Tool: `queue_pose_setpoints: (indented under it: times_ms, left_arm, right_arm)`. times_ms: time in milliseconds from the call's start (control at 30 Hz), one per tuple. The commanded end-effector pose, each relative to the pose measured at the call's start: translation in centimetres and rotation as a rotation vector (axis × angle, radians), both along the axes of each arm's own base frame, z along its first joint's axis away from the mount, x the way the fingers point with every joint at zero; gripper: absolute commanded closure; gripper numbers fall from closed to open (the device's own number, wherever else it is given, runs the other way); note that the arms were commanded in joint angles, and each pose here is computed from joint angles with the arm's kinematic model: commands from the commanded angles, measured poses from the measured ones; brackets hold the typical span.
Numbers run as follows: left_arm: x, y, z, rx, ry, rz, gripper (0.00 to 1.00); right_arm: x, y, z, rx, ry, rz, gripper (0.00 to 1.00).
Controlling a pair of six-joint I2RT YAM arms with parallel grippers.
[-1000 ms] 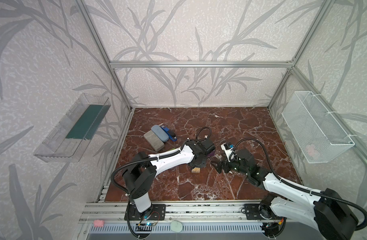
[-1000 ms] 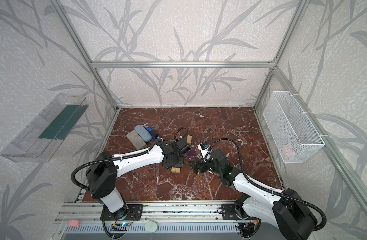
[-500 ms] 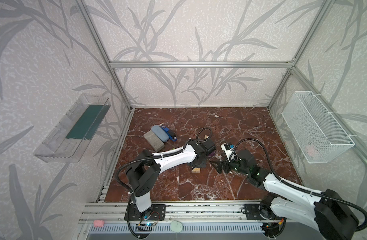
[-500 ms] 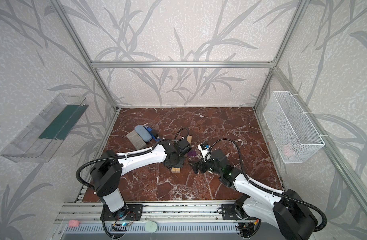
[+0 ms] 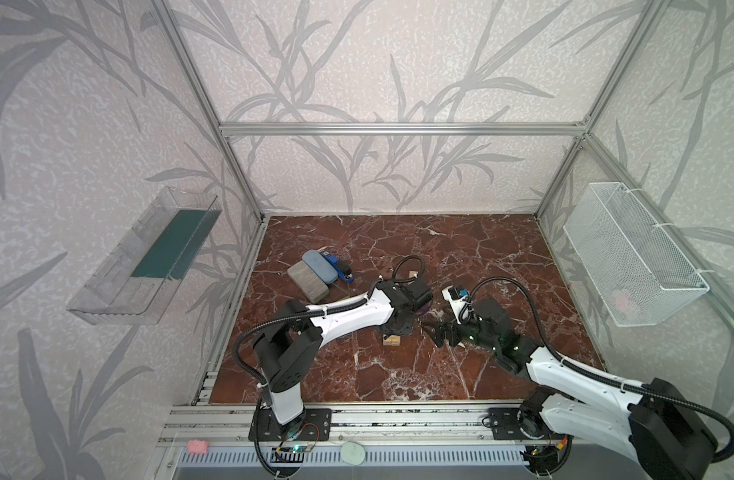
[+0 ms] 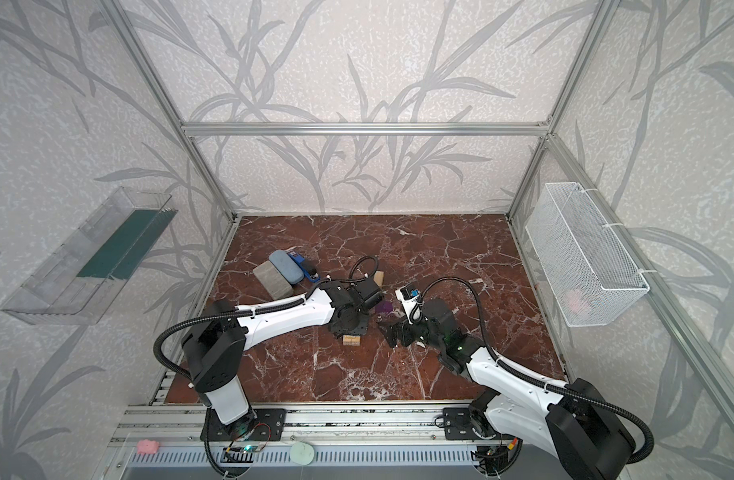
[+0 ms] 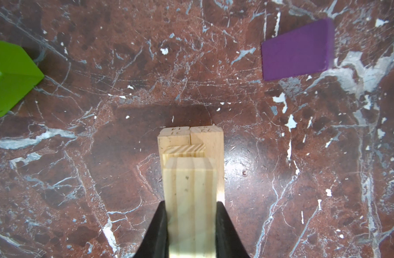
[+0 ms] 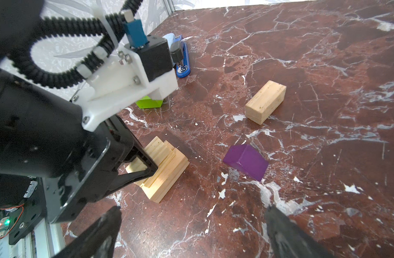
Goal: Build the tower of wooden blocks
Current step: 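Lower the held block against the block group with the left gripper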
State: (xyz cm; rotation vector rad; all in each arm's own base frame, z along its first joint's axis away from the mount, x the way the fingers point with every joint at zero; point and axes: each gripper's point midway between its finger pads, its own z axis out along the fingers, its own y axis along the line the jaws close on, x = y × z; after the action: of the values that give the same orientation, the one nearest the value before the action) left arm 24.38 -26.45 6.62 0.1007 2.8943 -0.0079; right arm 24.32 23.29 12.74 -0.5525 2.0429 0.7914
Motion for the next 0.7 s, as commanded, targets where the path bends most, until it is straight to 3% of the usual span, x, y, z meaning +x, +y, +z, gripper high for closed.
queue_pose_setpoints:
  times_ms: [0, 200, 667]
  left_arm:
    - [0.15, 0.59, -0.48, 0.030, 0.007, 0.025, 0.82]
    - [0.21, 0.82, -0.46, 0.041, 0.002, 0.028, 0.81]
    - [0.17, 1.00, -0.87, 0.050, 0.007, 0.031, 0.67]
  right_arm:
    - [0.26, -0.27, 0.71, 0.008, -0.022, -0.017, 0.01]
    - [0.27, -0.33, 0.68, 0.006, -0.023, -0.020, 0.01]
    - [0.35, -0.36, 0.62, 0.002, -0.021, -0.024, 0.01]
